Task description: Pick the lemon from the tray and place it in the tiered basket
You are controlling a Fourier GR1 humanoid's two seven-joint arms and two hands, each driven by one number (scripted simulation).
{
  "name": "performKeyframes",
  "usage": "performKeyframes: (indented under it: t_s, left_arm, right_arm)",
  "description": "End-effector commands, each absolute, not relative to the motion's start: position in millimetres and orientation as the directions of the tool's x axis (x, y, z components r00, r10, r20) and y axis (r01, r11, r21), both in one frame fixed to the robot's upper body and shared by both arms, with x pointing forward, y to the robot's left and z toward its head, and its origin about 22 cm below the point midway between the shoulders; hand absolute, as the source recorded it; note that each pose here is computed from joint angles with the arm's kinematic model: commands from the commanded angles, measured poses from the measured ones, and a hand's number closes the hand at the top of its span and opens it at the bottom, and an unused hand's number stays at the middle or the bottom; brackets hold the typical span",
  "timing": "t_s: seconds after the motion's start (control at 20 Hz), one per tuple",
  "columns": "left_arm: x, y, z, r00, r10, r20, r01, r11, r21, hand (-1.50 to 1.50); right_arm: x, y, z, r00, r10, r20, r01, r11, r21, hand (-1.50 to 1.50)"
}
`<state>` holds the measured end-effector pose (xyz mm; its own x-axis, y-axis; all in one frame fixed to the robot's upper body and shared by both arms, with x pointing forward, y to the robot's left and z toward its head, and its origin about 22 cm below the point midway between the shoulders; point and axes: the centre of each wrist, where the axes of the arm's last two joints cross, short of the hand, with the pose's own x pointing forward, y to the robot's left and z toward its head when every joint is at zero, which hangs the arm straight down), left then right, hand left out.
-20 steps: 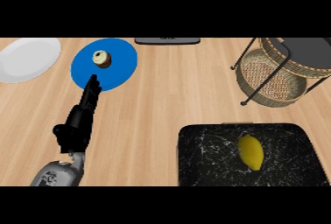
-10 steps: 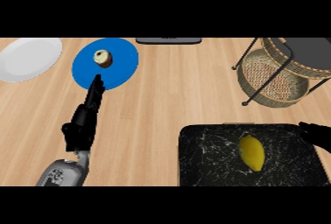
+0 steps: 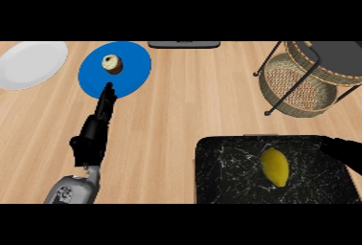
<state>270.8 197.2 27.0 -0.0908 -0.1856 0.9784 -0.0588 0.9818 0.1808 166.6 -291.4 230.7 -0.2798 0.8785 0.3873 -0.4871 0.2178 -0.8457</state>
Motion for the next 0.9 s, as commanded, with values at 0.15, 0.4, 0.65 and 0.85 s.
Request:
performKeyframes:
  t_s: [0.15, 0.4, 0.65, 0.85]
  left_arm:
    - [262, 210, 28, -0.084, -0.194, 0.977, -0.075, 0.979, 0.187, 0.0]
    - [270, 197, 32, -0.091, -0.2, 0.976, -0.068, 0.979, 0.194, 0.0]
    - [289, 201, 26, -0.084, -0.186, 0.979, -0.067, 0.981, 0.181, 0.0]
    - [271, 210, 28, -0.076, -0.199, 0.977, -0.05, 0.979, 0.196, 0.0]
  right_arm:
    - [164, -290, 214, -0.283, 0.912, 0.296, -0.472, 0.136, -0.871, -1.5]
    - [168, -296, 214, -0.338, 0.908, 0.248, -0.474, 0.063, -0.878, -1.5]
    - [159, -284, 217, -0.413, 0.893, 0.182, -0.4, 0.002, -0.917, -1.5]
    - [170, -287, 200, -0.385, 0.907, 0.171, -0.372, 0.017, -0.928, -1.5]
